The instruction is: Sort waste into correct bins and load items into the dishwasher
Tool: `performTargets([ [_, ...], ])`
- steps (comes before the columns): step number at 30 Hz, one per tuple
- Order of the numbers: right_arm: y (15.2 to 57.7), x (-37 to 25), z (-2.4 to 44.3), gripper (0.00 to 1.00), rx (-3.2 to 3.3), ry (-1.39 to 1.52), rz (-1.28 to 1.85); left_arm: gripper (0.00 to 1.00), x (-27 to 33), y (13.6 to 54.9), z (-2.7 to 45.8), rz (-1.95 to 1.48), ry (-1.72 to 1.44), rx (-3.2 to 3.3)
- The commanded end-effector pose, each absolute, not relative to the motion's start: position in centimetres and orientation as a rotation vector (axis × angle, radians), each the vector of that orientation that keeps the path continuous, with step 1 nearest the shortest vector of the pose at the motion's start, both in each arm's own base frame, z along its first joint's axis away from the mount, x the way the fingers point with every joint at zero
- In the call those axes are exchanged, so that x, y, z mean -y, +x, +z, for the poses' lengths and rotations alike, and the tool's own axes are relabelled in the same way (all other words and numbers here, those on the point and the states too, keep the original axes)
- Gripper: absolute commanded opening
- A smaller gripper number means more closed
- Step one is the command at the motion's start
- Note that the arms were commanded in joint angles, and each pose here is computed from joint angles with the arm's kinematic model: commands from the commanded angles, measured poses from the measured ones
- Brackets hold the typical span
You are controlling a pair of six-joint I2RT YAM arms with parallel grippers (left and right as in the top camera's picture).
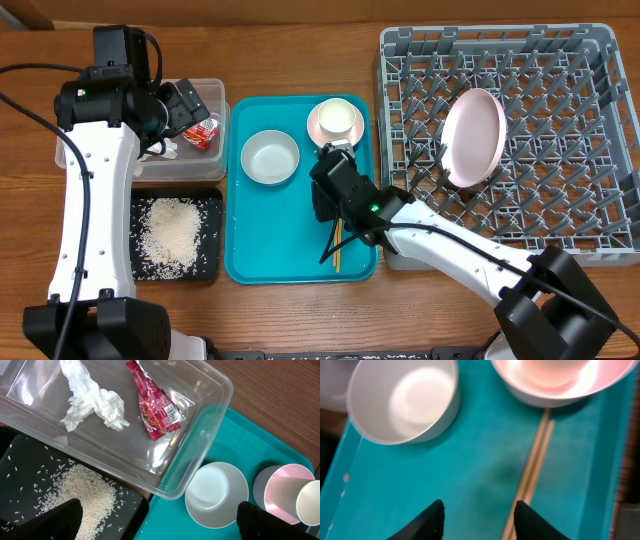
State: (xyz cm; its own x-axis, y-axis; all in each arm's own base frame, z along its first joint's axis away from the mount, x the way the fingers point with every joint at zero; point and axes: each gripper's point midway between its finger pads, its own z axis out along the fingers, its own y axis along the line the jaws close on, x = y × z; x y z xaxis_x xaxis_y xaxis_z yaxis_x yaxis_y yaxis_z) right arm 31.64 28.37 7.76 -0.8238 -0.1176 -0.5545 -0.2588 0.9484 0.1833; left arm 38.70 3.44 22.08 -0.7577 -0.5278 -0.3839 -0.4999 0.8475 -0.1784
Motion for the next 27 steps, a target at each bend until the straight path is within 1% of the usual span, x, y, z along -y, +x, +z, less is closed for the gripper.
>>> performTargets([
  [1,32.8,-27.0,7.9,0.51,-2.502,-0.224,0.240,1.00,-3.4,38.8,22.5,-0.076,-0.723,-2.595],
  [6,32.0,-28.4,8.0,0.51,-2.524,-0.271,0.328,1.00,-3.4,38.8,22.5,-0.076,-0.723,-2.595],
  [9,32.2,-28.4,8.1,0.50,-2.523,-0.236,0.337,1.00,-3.4,38.8,22.5,-0.076,-0.723,-2.595],
  [13,33.8,-27.1,8.3,0.50,-2.479,-0.112,0.274,1.00,-3.4,38.8,22.5,-0.076,-0.723,-2.595],
  [15,33.9,-27.3,8.1,0.47,-2.479,-0.108,0.277,1.00,-3.4,38.8,22.5,-0.076,-0.723,-2.595],
  [22,33.6,-27.1,4.5,0.46,-2.554,-0.074,0.230,1.00,-3.4,38.8,22.5,-0.076,-0.723,-2.595],
  [27,33.6,-27.2,4.1,0.46,-2.559,-0.072,0.232,1.00,-3.4,38.8,22.5,-0.076,-0.723,-2.595],
])
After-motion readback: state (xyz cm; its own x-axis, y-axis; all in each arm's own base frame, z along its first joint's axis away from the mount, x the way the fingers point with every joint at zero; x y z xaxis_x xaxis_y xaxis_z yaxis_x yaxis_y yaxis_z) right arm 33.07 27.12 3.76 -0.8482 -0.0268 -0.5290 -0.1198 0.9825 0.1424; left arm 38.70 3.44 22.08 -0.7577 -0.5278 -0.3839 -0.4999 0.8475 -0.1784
